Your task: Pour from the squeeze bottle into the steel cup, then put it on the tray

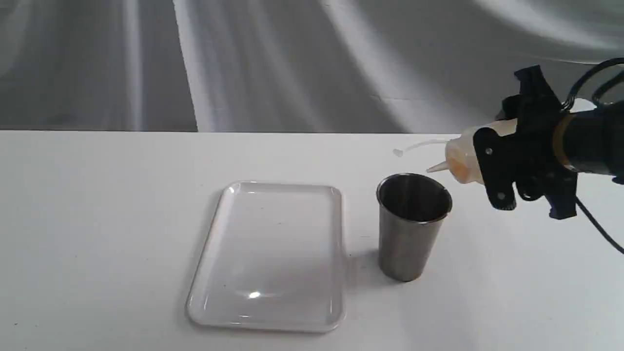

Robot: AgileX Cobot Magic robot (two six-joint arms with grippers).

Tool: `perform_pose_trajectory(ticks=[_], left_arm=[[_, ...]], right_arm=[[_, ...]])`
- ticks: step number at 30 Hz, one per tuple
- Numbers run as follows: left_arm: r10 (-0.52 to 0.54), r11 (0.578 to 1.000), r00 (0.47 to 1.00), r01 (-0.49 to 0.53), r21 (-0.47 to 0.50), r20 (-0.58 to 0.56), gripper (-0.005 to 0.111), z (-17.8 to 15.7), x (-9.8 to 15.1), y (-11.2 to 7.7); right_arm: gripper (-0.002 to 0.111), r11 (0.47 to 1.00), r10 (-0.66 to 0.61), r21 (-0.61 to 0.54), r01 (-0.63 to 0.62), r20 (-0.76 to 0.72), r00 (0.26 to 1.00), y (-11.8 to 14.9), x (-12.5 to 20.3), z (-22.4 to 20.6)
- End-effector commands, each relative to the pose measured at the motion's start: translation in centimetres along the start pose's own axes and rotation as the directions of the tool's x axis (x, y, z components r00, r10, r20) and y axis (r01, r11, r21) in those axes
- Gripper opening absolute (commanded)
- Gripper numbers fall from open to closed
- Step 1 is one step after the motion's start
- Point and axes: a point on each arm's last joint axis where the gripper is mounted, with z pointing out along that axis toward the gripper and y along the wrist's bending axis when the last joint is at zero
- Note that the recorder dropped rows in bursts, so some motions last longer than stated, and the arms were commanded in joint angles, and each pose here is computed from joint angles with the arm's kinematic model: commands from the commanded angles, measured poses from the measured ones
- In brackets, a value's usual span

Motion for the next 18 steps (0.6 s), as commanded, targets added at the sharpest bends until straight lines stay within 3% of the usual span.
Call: perform_pose_trajectory(ticks=[1,18], left_arm=[[-0.001,1.000,1.000,0.001,0.008,0.006,0.000,0.0,0.1,0.0],[-0.004,1.000,1.000,0.004,0.008,0.006,0.000,0.0,0.1,0.0]], right_arm=[[0.000,0.999,-0.044,0.020,0.045,-0.026,0.999,-0.6,0.1,-0.3],[0.000,0.983,-0.142,0.102,0.152,-0.100,0.985,-3.6,-0.7,-0.6]])
